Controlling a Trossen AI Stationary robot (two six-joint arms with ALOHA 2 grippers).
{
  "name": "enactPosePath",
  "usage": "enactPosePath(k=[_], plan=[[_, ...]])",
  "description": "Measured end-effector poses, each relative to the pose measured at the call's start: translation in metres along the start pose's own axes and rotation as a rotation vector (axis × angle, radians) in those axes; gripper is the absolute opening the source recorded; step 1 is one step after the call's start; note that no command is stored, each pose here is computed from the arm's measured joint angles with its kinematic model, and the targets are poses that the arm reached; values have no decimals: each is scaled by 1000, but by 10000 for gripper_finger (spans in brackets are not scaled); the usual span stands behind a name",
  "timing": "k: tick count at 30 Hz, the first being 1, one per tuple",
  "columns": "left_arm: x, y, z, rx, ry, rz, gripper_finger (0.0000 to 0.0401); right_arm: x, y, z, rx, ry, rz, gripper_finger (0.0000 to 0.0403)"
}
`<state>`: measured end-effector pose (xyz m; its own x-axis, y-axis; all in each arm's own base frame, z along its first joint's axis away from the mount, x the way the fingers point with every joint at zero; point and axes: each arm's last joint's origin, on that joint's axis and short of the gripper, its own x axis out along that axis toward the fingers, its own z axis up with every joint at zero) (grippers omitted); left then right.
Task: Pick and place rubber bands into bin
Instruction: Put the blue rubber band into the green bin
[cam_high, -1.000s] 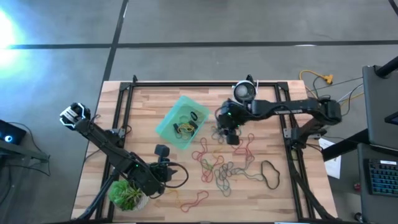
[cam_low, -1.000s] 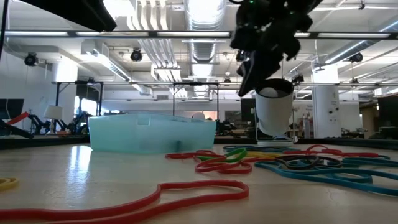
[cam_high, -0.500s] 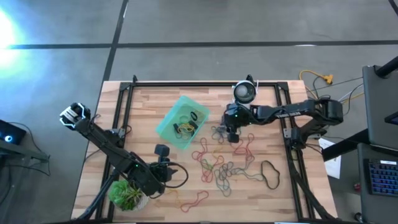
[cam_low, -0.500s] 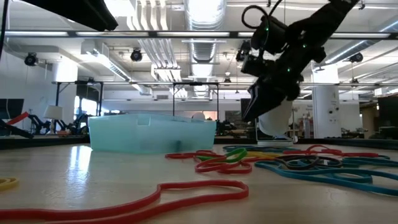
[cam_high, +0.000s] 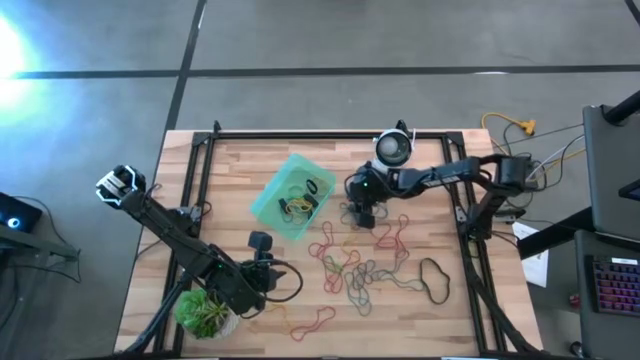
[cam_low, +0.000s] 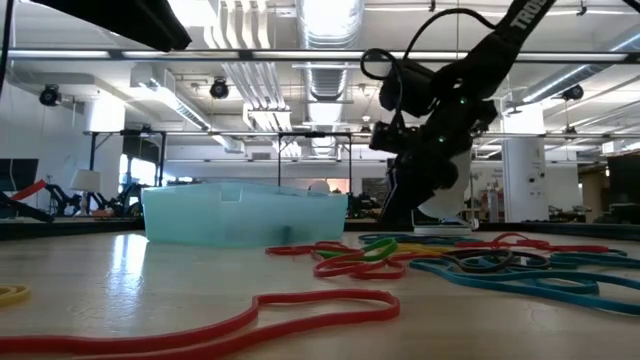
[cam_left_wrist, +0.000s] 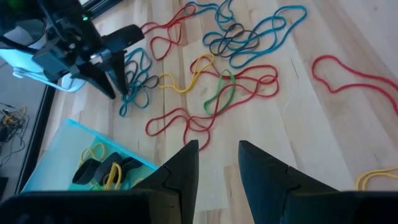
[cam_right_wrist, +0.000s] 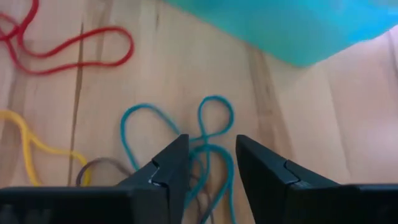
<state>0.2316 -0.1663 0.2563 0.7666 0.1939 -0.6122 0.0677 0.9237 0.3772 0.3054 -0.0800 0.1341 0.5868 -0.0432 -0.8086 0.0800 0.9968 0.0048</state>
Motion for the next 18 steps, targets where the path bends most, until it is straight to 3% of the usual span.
enactPosePath(k=[11, 14, 18], plan=[[0, 0, 0, 0, 2, 0, 98, 23, -3, -5, 44, 66, 50, 139], [0, 0, 0, -1, 2, 0, 98, 24, -3, -5, 25, 67, 43, 115], [0, 0, -1, 0, 3, 1, 98, 17, -2, -2, -17, 54, 38, 50]])
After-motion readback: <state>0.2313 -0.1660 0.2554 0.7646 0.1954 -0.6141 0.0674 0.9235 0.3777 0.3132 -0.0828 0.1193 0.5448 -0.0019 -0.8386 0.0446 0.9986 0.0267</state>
